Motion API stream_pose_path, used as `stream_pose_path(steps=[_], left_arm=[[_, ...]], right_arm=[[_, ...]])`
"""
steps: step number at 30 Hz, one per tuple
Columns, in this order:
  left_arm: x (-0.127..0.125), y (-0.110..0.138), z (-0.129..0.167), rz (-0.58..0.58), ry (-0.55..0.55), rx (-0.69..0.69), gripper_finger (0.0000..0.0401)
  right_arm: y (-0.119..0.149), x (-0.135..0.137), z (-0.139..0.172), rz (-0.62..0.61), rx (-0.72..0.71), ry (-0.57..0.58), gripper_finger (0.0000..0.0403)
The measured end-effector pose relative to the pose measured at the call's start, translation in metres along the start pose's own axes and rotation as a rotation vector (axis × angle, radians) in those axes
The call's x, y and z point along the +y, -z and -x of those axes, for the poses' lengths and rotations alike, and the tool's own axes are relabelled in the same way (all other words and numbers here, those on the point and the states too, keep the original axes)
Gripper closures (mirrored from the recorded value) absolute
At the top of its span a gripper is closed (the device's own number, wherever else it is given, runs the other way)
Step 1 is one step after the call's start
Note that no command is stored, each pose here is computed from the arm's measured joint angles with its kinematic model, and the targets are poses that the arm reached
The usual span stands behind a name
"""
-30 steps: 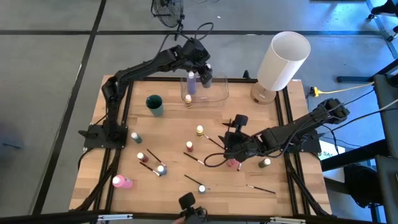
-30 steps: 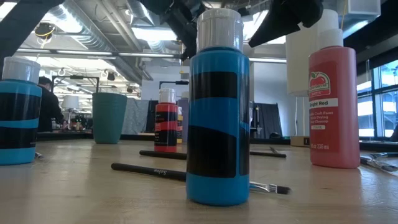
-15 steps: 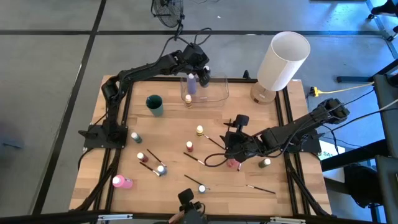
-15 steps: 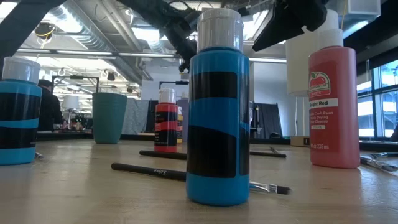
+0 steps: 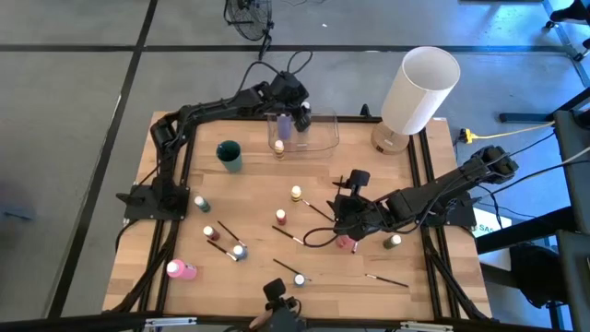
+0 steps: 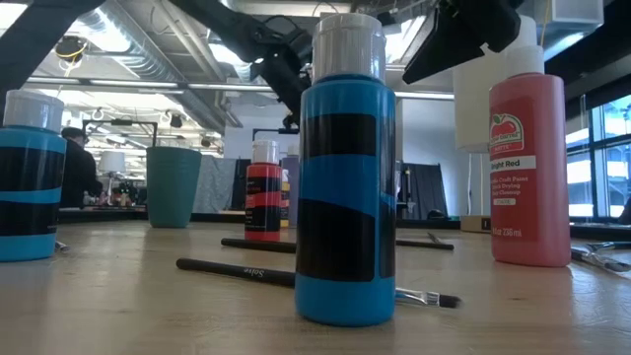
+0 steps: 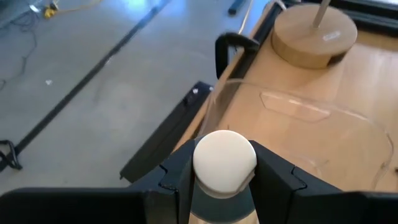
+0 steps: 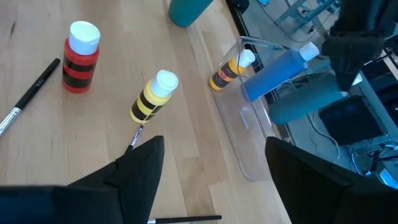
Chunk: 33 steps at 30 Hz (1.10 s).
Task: Pick & Place Paint Supplies
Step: Put the gray paint bottle into the transparent bin
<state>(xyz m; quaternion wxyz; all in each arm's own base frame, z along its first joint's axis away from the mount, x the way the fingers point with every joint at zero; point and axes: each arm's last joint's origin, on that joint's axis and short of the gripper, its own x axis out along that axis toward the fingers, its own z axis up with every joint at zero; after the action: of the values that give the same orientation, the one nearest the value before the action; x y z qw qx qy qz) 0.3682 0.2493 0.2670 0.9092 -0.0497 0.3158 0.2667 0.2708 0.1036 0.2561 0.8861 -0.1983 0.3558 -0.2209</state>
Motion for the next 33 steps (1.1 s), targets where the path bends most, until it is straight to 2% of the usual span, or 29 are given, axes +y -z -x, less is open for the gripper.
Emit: stream_pose_path(steps=[9, 16, 33], left_arm=[[0.001, 0.019, -0.010, 0.005, -0.003, 0.009, 0.0284], [0.011, 0.025, -0.008, 0.042, 0.000, -0.004, 0.0284], [0.013, 0.024, -0.008, 0.050, 0.054, -0.020, 0.0284]], right_arm=[[0.003, -0.001, 0.000, -0.005, 0.022, 0.006, 0.0119], [0.003, -0.001, 0.000, -0.009, 0.023, 0.008, 0.0119], [0.003, -0.001, 0.000, -0.012, 0.020, 0.014, 0.0119]])
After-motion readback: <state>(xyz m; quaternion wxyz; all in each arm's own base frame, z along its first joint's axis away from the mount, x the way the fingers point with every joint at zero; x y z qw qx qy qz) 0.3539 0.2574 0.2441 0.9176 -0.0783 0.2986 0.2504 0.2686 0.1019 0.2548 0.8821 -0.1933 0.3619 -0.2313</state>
